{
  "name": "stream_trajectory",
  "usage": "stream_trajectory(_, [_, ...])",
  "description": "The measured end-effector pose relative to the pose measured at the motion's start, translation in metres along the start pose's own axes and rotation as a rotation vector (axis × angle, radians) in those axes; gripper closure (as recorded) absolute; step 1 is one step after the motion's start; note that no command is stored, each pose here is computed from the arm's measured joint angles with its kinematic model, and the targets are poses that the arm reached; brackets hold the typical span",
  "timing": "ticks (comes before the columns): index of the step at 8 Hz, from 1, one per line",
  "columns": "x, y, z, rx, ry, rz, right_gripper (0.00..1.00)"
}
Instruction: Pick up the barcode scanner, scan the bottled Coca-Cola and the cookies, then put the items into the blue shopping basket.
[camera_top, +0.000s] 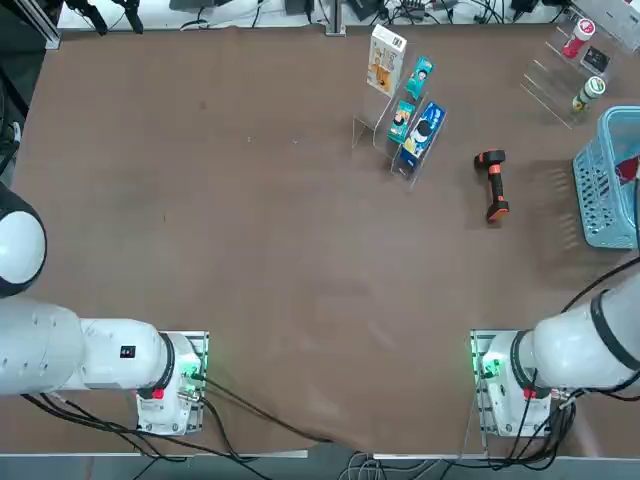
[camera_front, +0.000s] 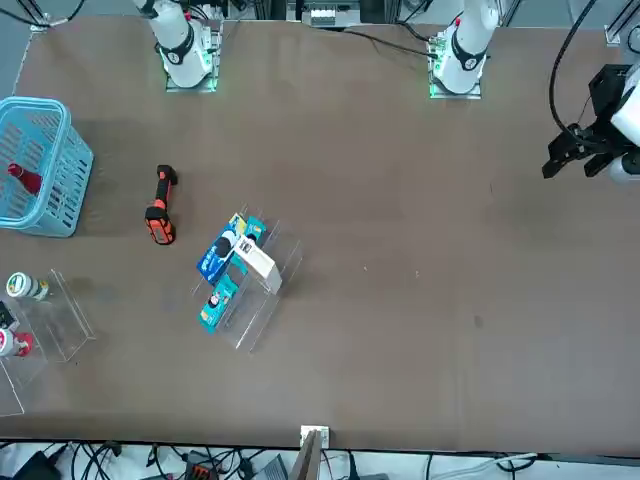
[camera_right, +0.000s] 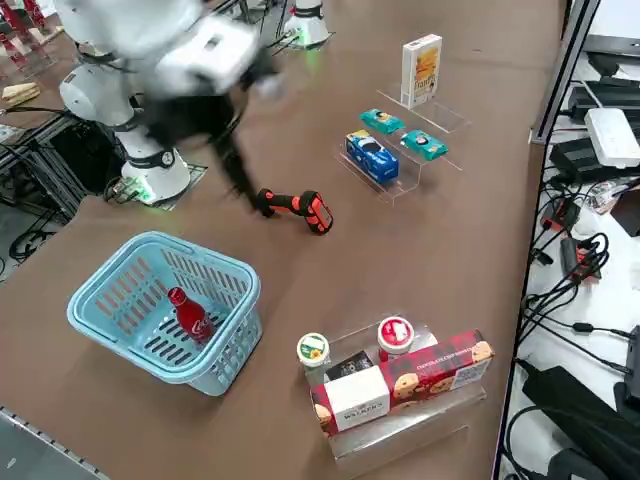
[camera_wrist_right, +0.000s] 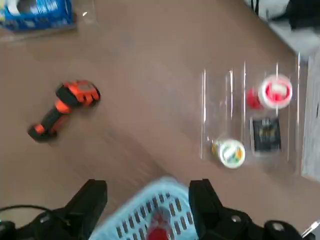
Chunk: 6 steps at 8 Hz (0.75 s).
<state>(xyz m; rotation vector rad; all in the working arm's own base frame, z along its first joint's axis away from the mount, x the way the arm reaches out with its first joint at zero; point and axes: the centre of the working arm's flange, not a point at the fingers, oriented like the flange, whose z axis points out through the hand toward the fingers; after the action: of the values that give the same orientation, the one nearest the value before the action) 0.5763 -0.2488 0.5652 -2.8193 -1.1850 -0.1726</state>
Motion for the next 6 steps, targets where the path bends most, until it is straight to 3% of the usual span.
stream_trajectory(3, [0.144, -0.079, 0.003, 0.002, -0.049, 0.020, 0.00])
stream_trajectory(6, [0.259, -0.184, 0.005, -0.011, -0.065, 0.118, 0.00])
